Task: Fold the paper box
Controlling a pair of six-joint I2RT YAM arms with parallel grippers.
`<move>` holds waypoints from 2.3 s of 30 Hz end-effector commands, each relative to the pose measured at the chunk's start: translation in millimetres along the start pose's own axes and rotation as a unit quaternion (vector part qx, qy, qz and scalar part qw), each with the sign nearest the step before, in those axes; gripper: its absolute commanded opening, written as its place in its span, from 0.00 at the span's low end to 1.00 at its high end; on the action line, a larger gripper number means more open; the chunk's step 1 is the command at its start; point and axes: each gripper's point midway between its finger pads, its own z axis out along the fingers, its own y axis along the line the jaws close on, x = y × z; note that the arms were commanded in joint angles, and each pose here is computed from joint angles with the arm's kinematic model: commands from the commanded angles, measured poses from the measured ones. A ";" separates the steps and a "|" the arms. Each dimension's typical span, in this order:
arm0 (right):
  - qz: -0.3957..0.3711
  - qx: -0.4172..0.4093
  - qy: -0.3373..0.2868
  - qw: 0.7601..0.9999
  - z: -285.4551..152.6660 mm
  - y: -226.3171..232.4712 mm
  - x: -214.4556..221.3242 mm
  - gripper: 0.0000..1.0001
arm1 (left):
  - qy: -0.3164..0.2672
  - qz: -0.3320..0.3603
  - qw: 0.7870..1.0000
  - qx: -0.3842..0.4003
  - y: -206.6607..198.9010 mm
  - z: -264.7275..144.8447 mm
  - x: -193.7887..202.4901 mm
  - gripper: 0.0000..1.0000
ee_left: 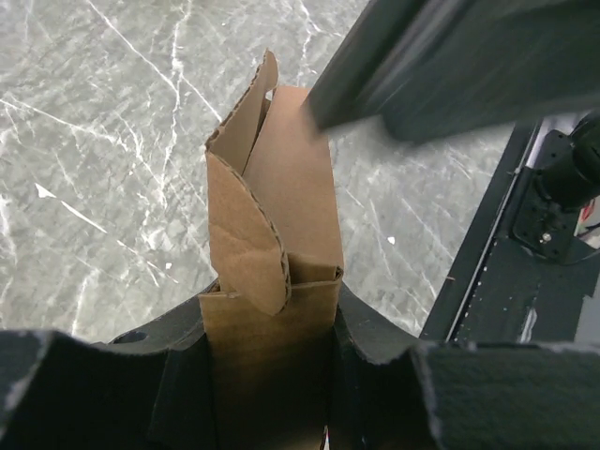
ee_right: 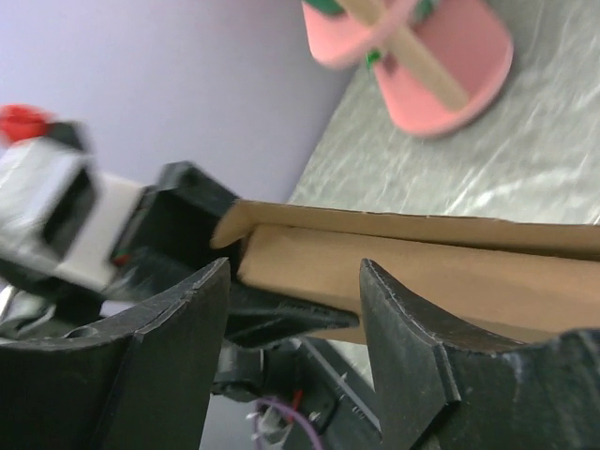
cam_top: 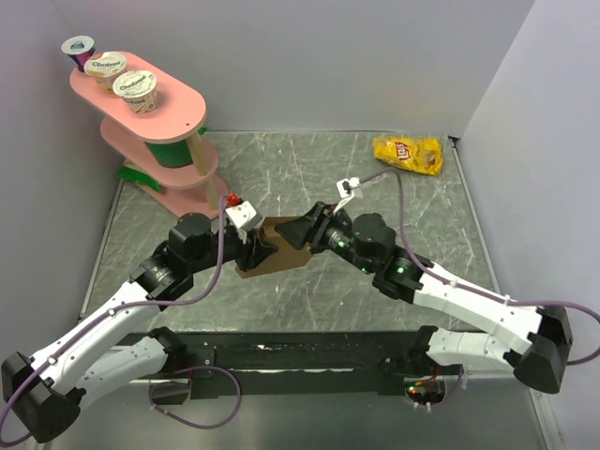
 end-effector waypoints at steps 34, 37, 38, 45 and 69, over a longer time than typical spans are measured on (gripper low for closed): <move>0.032 0.022 0.038 0.999 29.7 15.0 20.6 0.32 | 0.004 0.068 0.997 -0.043 -7.9 3.7 3.9 0.01; 0.034 0.024 0.037 0.998 28.8 10.8 21.9 0.23 | -0.001 0.072 0.997 -0.027 -14.0 1.4 2.5 0.01; 0.035 0.021 0.039 0.998 28.5 10.0 23.5 0.21 | -0.002 0.073 0.997 -0.018 -16.9 1.3 2.7 0.01; 0.035 0.028 0.030 0.999 24.8 -0.1 16.7 0.11 | -0.016 0.075 0.997 0.000 -24.3 -2.8 -0.7 0.01; -0.074 0.020 0.011 0.997 21.0 13.3 26.6 0.00 | 0.022 -0.100 0.992 0.078 -32.8 16.8 -11.9 0.01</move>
